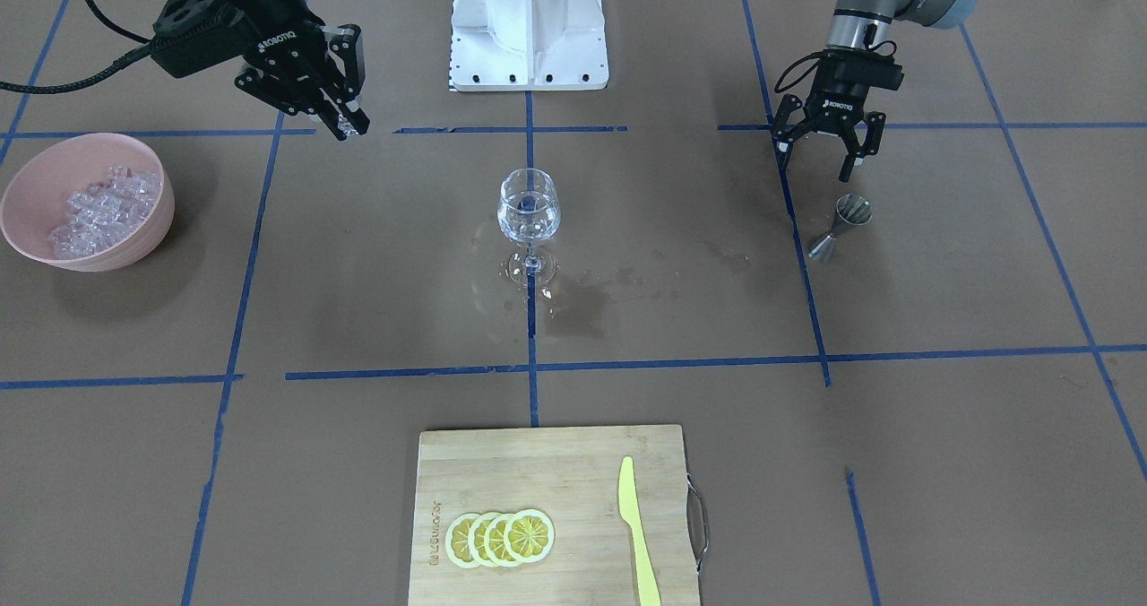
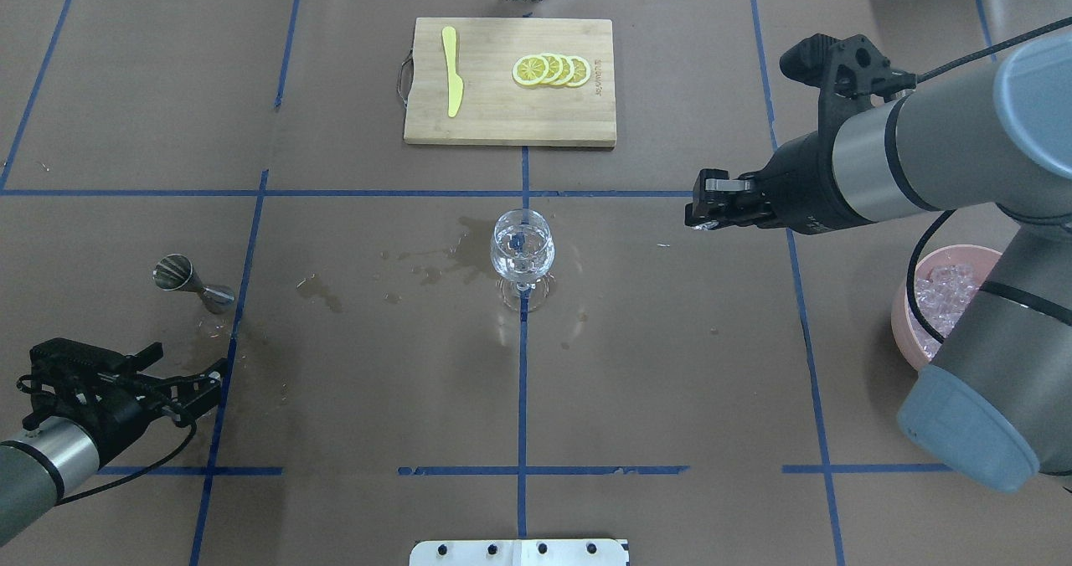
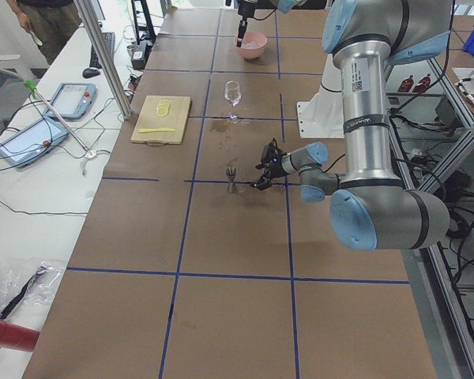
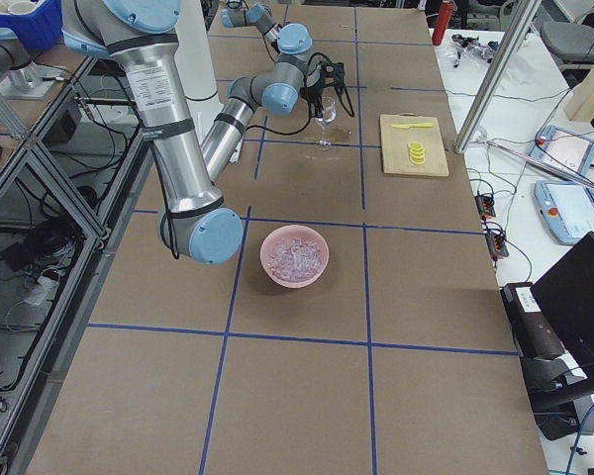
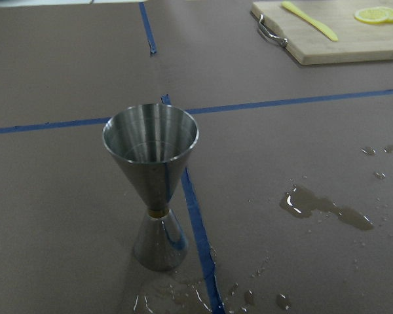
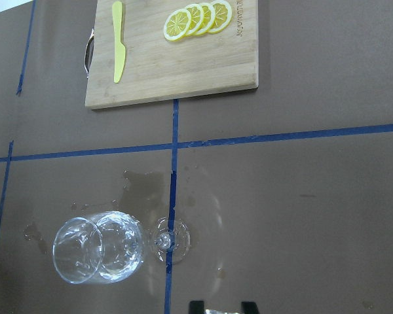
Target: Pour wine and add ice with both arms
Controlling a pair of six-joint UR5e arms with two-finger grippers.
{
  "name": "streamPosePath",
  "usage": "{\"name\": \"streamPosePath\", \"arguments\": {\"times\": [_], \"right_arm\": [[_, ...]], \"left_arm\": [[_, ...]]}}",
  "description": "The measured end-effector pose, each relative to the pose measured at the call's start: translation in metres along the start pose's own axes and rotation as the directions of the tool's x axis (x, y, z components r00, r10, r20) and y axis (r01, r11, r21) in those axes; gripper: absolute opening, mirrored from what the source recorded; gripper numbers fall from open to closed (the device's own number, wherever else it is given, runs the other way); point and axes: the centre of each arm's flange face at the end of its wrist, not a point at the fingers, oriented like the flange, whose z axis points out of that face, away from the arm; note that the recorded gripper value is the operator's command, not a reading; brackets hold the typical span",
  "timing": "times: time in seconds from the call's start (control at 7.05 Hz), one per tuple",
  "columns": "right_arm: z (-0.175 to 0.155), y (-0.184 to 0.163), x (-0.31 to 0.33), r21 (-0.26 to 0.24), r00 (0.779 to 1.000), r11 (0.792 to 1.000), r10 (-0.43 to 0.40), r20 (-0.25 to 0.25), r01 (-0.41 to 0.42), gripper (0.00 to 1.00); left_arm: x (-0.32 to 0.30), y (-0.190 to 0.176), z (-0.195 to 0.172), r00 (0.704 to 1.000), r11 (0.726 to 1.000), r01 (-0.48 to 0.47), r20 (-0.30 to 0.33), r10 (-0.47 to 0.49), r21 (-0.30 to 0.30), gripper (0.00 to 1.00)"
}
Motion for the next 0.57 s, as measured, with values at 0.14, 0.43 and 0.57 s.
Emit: {"name": "streamPosePath", "arguments": {"times": [0.14,0.43,0.57], "right_arm": [[0.007,-0.003,-0.008,-0.003,1.000,1.000,-0.003,0.004,0.003,0.00],[0.026,-0.002,-0.030,-0.007,1.000,1.000,-0.017,0.010,0.018,0.00],[0.033,0.000,-0.043,-0.006,0.999,1.000,-0.027,0.018,0.028,0.00]], "left_arm": [[0.007,-0.009,-0.017,1.000,0.999,-0.005,-0.015,0.005,-0.053,0.99],[0.022,-0.025,-0.039,1.000,0.992,-0.017,-0.027,0.014,-0.128,0.99],[0.026,-0.028,-0.045,0.999,0.988,-0.019,-0.034,0.014,-0.155,0.99]]}}
